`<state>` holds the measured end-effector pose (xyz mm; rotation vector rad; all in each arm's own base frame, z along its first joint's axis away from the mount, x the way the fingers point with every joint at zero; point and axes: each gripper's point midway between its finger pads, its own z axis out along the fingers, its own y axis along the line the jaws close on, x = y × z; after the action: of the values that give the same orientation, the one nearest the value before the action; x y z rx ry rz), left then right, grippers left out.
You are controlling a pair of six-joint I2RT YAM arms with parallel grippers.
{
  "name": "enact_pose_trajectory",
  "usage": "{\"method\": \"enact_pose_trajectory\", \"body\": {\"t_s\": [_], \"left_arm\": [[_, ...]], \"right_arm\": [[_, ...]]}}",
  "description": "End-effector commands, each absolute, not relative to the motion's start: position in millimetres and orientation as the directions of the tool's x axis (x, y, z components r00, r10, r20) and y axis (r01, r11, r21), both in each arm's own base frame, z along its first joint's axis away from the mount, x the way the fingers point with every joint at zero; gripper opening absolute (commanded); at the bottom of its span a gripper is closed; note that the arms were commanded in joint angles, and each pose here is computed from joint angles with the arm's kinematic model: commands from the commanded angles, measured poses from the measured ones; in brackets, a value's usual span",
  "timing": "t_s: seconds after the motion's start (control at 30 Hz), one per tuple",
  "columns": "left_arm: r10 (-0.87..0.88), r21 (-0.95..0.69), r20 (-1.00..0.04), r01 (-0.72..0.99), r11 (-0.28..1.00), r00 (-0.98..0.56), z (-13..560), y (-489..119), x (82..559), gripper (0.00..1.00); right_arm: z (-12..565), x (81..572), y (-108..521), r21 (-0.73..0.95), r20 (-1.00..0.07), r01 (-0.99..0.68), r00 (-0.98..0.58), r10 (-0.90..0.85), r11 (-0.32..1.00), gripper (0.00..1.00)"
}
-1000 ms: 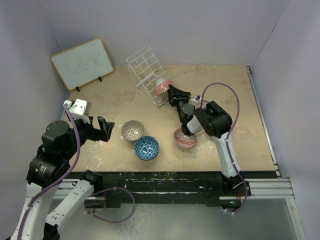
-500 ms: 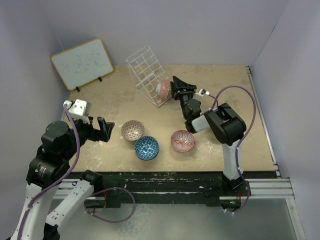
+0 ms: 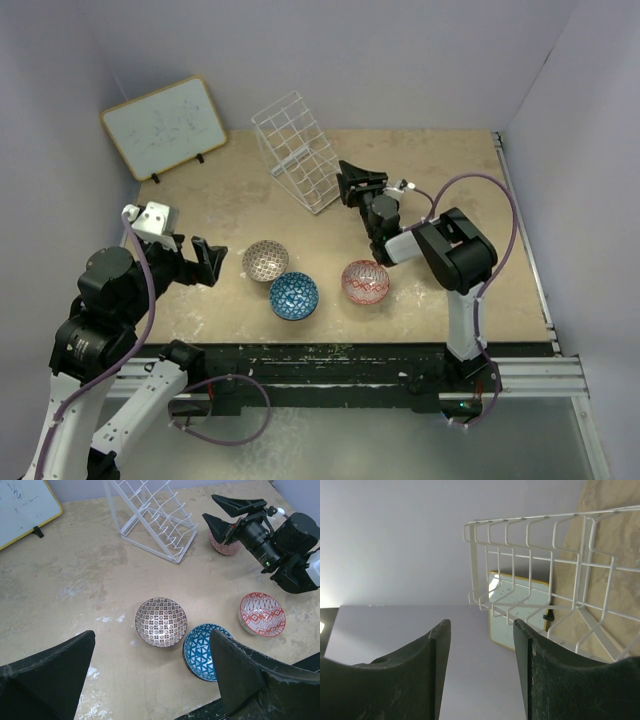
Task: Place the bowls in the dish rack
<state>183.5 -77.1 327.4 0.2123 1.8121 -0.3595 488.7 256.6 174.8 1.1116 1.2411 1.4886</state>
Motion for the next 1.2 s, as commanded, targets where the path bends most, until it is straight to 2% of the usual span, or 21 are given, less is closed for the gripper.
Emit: {"method": "enact_pose_trajectory", "body": {"t_s": [0.0,0.17,0.33,0.47,0.53,0.57,0.73,0.87,1.0,1.17], "left_arm": [[-0.058,-0.135,-0.971,0.335,0.932,-0.231,341,-78,185,0.99],[-0.059,-0.134,-0.972,0.326,0.936,-0.229,342,-77,187,0.99],[-0.069,-0.144,-0.97,0.326,0.934,-0.231,343,-78,189,0.99],[-0.071,-0.15,-0.968,0.331,0.931,-0.239,345,-81,190,0.99],[-0.072,-0.153,-0.968,0.333,0.93,-0.242,346,-82,191,0.99],[-0.074,-0.155,-0.967,0.333,0.93,-0.242,347,-82,191,0.99],[-0.079,-0.159,-0.967,0.338,0.928,-0.241,347,-84,193,0.99],[-0.073,-0.154,-0.968,0.333,0.93,-0.242,344,-84,197,0.99],[-0.07,-0.147,-0.968,0.325,0.934,-0.239,345,-82,197,0.99],[-0.077,-0.148,-0.971,0.316,0.937,-0.228,350,-79,194,0.99]], "right_arm": [[213,480,252,0.992,0.015,-0.122,-0.217,0.976,-0.042,0.57],[220,473,249,0.994,-0.056,-0.1,-0.215,0.975,0.035,0.61],[236,469,241,0.979,-0.199,-0.073,-0.184,0.962,0.189,0.68],[247,464,231,0.934,-0.355,-0.022,-0.176,0.918,0.357,0.85],[251,459,222,0.889,-0.449,0.014,-0.17,0.877,0.457,0.98],[266,457,217,0.866,-0.492,0.013,-0.159,0.856,0.5,1.0],[267,435,198,0.636,-0.733,0.073,-0.256,0.63,0.768,1.0],[254,397,205,0.393,-0.835,0.055,-0.396,0.382,0.918,0.98],[223,338,221,0.163,-0.824,-0.029,-0.553,0.12,0.986,0.95],[181,270,234,0.031,-0.723,-0.142,-0.687,-0.076,0.989,0.85]]}}
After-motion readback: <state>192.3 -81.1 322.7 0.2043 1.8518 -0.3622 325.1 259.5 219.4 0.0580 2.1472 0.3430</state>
